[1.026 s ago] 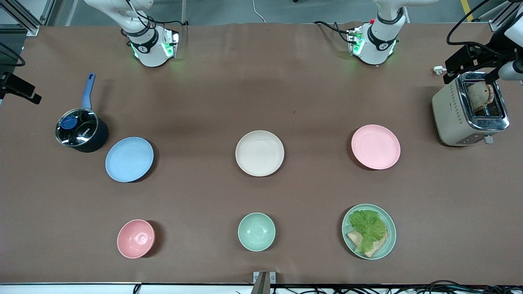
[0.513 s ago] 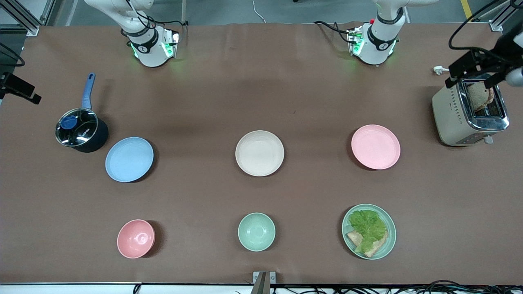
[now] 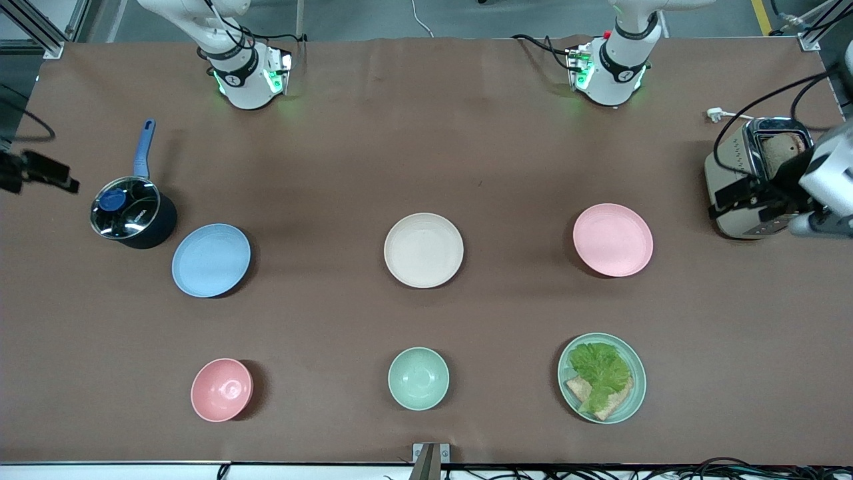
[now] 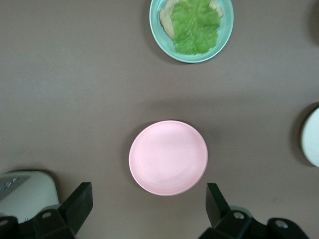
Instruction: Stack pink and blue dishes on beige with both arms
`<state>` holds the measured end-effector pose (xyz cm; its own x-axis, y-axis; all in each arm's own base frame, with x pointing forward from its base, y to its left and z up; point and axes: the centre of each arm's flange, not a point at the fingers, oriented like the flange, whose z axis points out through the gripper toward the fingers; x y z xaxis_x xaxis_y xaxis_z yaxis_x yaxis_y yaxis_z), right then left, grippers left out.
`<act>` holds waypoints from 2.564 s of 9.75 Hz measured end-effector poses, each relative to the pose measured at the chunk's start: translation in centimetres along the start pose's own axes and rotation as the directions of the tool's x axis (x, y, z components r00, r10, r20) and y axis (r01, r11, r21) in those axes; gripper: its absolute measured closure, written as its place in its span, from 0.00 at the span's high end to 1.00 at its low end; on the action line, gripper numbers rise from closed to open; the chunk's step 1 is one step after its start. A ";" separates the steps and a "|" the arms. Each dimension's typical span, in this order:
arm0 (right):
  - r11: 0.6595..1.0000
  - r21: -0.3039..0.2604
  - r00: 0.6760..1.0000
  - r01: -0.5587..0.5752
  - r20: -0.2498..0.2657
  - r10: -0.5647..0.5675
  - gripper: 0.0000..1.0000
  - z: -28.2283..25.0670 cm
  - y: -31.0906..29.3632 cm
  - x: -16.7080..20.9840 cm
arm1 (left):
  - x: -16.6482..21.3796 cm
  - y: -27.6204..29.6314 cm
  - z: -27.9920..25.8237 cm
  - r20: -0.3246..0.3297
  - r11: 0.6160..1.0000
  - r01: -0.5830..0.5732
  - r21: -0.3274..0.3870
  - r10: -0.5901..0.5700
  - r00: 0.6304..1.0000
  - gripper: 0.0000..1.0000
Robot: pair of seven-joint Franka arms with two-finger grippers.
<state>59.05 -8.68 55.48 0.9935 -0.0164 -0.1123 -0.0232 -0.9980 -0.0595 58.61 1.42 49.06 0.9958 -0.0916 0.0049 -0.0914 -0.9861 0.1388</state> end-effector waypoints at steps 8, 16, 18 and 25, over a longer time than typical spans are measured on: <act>0.960 0.254 0.993 0.117 -0.041 -0.110 1.00 30.0 9.6 3.4 | -2.1 -4.6 26.4 0.171 0.950 -0.265 -0.165 0.293 0.941 0.97; 0.953 0.286 0.994 0.106 -0.071 -0.089 0.38 37.5 10.1 1.1 | -1.4 -6.2 28.9 0.141 0.944 -0.300 -0.135 0.318 0.937 0.06; 0.952 0.287 0.994 0.103 -0.066 -0.087 0.23 37.8 10.1 0.9 | -0.6 -5.1 24.1 0.102 0.945 -0.296 -0.138 0.311 0.945 0.06; 0.955 0.297 0.994 -0.016 0.110 -0.018 0.07 20.1 7.5 6.1 | -1.8 24.6 22.2 0.061 0.980 -0.007 -0.201 0.020 0.998 0.06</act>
<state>62.74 -14.98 34.42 0.9755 0.0084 -0.2200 -0.0707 -0.9343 -0.3494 54.44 -25.78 30.49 0.9915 -0.1192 -0.0525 -0.0949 -0.9374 0.3350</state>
